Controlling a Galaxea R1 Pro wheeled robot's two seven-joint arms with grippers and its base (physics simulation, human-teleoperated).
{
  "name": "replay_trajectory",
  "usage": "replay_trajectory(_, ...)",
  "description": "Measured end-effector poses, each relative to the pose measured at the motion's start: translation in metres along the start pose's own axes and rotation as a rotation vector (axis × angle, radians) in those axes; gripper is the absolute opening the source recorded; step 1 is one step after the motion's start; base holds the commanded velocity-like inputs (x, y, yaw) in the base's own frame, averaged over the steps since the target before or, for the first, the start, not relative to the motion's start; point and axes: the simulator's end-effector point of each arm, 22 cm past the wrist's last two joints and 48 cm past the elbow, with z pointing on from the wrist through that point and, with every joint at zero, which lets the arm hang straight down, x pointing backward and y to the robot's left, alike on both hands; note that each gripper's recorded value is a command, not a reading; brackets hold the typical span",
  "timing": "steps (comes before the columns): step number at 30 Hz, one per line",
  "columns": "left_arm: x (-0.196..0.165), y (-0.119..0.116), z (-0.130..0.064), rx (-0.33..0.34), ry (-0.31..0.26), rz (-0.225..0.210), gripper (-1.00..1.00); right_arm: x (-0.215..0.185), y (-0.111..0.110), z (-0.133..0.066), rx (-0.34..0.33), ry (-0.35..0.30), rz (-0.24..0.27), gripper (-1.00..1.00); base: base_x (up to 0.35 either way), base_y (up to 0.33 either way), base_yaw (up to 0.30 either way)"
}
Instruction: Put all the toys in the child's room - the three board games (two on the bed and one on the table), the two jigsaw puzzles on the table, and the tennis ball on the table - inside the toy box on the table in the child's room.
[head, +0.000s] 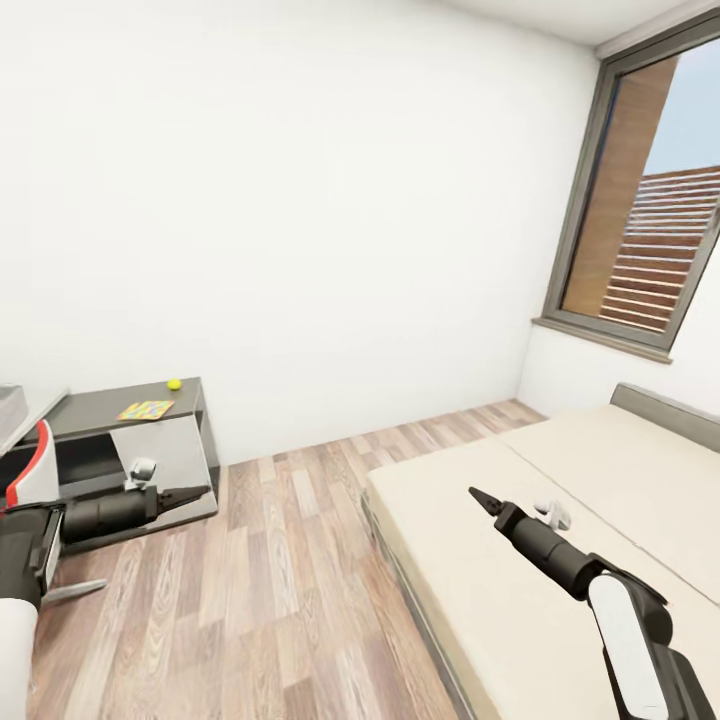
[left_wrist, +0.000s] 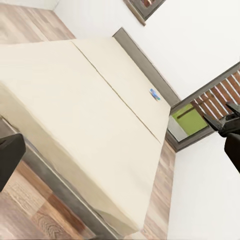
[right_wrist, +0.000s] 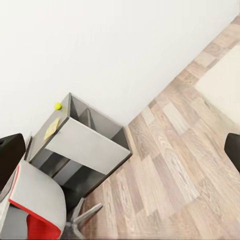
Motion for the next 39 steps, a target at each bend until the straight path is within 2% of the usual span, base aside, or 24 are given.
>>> replay_trajectory(15, -0.0002, 0.0000, -0.0001, 0.000, -0.001, 0.001, 1.00, 0.0032, -0.0035, 0.0012, 0.006, 0.007, 0.007, 1.00, -0.083, -0.125, 0.291)
replay_trajectory(27, -0.0002, 0.0001, 0.0000, 0.000, -0.001, -0.002, 1.00, 0.0032, -0.0036, 0.0014, 0.006, 0.007, 0.007, 1.00, -0.018, -0.014, 0.291)
replay_trajectory(39, -0.0001, -0.0001, 0.0003, 0.001, -0.001, -0.002, 1.00, 0.0032, -0.0034, 0.0013, 0.005, 0.007, 0.007, 1.00, -0.163, 0.000, 0.291)
